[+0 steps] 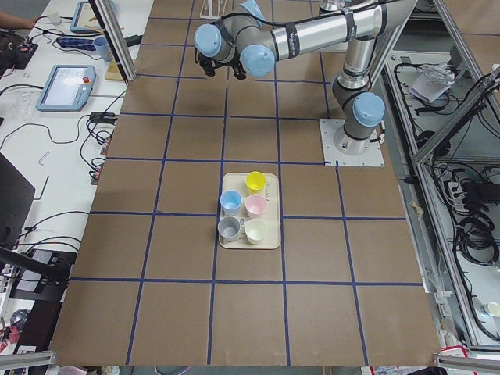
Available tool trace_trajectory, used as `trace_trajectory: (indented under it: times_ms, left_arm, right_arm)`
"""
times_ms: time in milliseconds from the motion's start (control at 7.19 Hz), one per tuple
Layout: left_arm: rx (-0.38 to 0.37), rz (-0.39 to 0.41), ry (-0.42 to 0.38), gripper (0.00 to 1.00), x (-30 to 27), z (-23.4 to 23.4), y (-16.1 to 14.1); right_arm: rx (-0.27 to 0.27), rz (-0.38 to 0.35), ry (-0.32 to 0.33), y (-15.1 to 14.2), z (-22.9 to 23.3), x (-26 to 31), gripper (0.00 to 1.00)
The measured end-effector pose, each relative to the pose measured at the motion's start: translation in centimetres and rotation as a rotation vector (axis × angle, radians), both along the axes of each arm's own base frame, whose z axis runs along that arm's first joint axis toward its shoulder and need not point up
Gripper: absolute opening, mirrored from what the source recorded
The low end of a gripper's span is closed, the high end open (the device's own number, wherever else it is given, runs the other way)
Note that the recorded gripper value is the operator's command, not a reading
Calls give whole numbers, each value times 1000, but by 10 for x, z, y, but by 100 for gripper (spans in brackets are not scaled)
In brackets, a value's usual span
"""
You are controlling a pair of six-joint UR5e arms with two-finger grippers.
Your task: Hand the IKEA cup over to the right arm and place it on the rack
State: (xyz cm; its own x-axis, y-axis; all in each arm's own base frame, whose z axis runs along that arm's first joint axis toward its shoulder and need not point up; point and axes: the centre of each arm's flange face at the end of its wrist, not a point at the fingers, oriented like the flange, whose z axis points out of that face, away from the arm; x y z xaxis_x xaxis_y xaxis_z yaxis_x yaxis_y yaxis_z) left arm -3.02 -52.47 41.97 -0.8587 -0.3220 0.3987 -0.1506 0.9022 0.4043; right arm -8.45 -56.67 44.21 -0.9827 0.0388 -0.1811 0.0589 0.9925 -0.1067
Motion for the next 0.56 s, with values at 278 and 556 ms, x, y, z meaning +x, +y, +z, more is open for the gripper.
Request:
trace_trajectory:
  times_ms: [278, 556]
  left_arm:
    - [-31, -130, -269, 100, 14, 40, 17]
    - [-46, -182, -427, 100, -15, 56, 30]
  right_arm:
    - [-27, -5, 143, -16, -12, -24, 14]
    - [-51, -10, 227, -24, -19, -42, 14]
